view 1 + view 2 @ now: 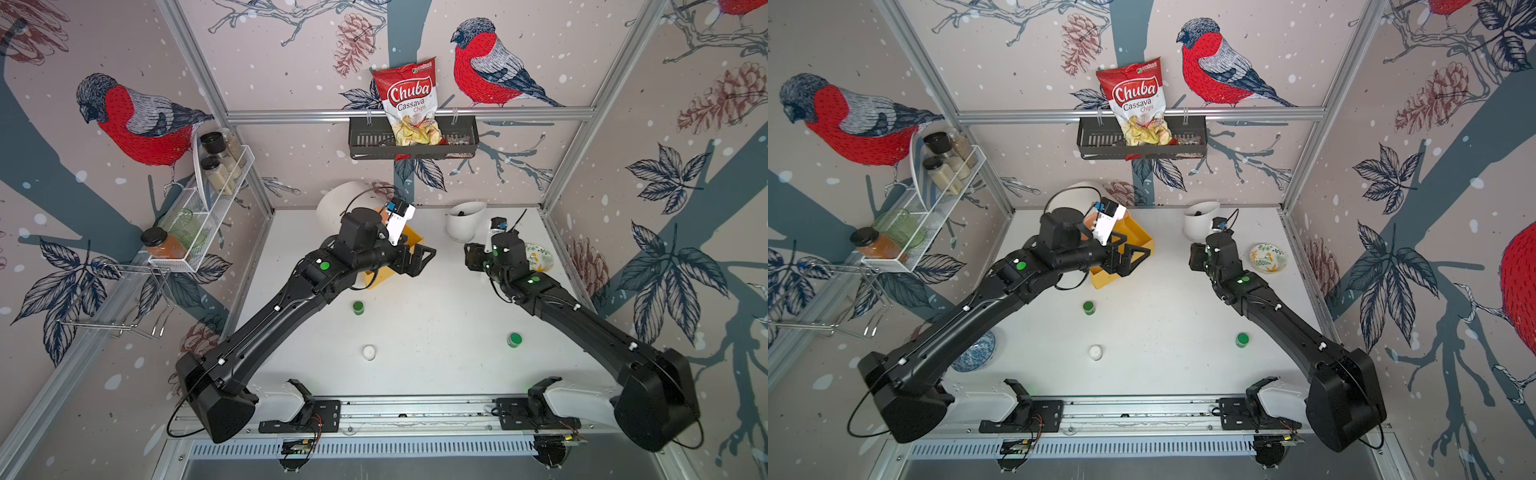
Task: Put the paint cans in the drawer according to color
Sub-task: Pick up the paint can at the center of the board.
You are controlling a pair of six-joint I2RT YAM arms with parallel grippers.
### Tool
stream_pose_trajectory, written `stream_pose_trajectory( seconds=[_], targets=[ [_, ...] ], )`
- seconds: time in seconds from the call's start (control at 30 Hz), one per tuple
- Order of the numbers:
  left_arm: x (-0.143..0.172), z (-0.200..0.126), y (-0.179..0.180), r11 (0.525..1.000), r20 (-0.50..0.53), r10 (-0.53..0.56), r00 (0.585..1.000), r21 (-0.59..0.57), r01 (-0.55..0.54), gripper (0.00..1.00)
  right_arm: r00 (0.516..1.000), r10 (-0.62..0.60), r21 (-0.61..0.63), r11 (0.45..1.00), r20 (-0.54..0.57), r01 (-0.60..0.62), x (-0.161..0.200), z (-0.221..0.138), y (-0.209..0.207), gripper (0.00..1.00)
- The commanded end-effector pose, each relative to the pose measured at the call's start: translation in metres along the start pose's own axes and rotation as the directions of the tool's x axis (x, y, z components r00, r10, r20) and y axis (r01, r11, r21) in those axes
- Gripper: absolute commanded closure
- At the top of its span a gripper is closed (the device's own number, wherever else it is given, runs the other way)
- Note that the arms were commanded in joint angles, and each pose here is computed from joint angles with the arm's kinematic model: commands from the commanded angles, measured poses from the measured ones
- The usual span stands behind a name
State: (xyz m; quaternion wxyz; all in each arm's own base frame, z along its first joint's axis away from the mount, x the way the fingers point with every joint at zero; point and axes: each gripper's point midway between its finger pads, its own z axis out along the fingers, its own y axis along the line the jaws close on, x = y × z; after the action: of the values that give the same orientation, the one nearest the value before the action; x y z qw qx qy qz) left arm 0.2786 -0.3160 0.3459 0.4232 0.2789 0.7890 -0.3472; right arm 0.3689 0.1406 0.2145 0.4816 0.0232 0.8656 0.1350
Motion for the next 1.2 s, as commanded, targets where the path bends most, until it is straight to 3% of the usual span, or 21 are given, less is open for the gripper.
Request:
stream_pose_trajectory(
  seconds=[0.0, 0.23, 0.53, 0.87, 1.17],
  targets=[
    [0.005, 0.021, -0.008, 1.0, 0.016, 0.0, 1.0, -0.023, 0.0, 0.04, 0.994, 0.06, 0.07, 0.996, -0.088, -0.054, 0.02, -0.003, -0.036, 0.43],
    [0.044, 0.089, -0.038, 1.0, -0.109, 0.012, 0.994, 0.0, -0.012, 0.04, 0.97, 0.176, 0.185, 0.972, -0.169, -0.144, 0.042, 0.0, -0.097, 0.37],
    [0.065, 0.154, -0.046, 0.999, -0.205, 0.018, 0.979, -0.024, -0.023, 0.05, 0.949, 0.222, 0.172, 0.967, -0.224, -0.186, 0.067, 0.017, -0.115, 0.37],
    [0.067, 0.153, -0.034, 0.995, -0.221, 0.032, 0.975, -0.086, -0.052, 0.04, 0.886, 0.216, 0.201, 0.969, -0.411, -0.143, 0.095, 0.07, -0.113, 0.39],
    [0.064, 0.136, -0.022, 0.989, -0.216, 0.035, 0.976, -0.133, -0.065, 0.04, 0.863, 0.187, 0.196, 0.975, -0.47, -0.105, 0.109, 0.085, -0.105, 0.4]
  ],
)
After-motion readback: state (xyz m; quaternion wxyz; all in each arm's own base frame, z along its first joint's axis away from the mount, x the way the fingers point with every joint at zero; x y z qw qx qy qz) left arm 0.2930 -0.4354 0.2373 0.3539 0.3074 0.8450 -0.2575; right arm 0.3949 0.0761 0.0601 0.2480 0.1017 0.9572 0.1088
